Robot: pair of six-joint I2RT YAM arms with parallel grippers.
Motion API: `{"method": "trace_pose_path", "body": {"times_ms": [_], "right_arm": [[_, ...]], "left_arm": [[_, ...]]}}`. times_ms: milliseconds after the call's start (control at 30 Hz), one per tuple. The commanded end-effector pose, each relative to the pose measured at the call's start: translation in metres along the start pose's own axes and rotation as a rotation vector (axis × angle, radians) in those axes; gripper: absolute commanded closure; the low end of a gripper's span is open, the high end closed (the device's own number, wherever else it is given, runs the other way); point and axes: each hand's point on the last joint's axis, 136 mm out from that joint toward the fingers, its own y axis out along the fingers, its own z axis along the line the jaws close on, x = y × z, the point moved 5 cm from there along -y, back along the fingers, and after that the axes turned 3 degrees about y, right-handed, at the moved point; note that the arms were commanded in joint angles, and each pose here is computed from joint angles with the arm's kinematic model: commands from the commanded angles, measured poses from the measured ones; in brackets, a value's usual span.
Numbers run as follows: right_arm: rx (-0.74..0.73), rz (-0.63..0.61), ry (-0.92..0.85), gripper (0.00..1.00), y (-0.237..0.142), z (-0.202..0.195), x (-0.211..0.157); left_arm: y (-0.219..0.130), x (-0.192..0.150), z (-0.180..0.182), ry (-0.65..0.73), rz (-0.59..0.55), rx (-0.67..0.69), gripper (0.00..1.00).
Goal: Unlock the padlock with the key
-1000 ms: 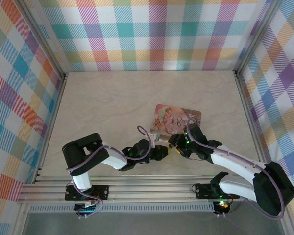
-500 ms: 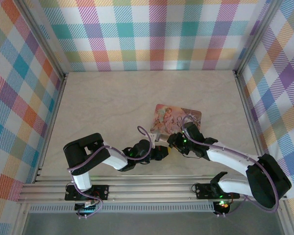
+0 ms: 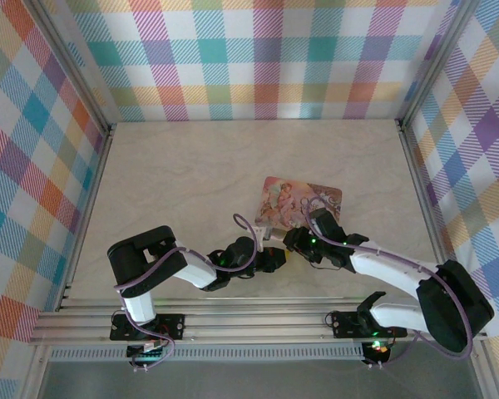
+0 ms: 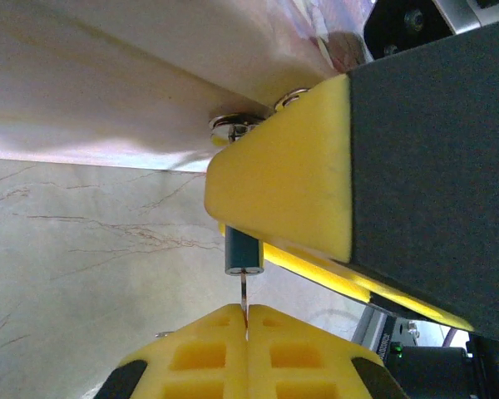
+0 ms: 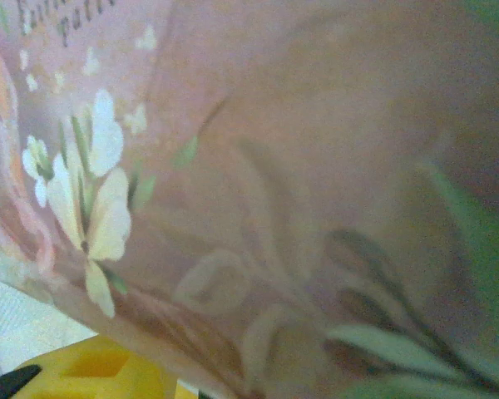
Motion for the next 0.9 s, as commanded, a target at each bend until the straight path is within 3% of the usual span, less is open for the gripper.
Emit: {"method": "trace_pose_path", "body": {"times_ms": [0,467,567,867], "right_arm": [[-0.168,0.155,0.063,0.53,0.010,-0.039,-0.029],[-0.146,0.176,0.050,0.96,0.004,-0.029,-0.034],[-0.147,0.181,0.048,1.00,0.002,-0.027,-0.035],[-0.146,0.207,0.032,1.00,-0.004,-0.018,-0.035]], "left_arm": [[-0.004,0.006,-0.015,-0.003,-0.015,-0.078,1.00],[-0.002,0.006,-0.017,0.011,0.015,-0.083,1.00],[-0.003,0.005,-0.016,0.053,0.036,-0.060,1.00],[-0.002,0.006,-0.029,0.305,0.147,0.038,1.00]]}}
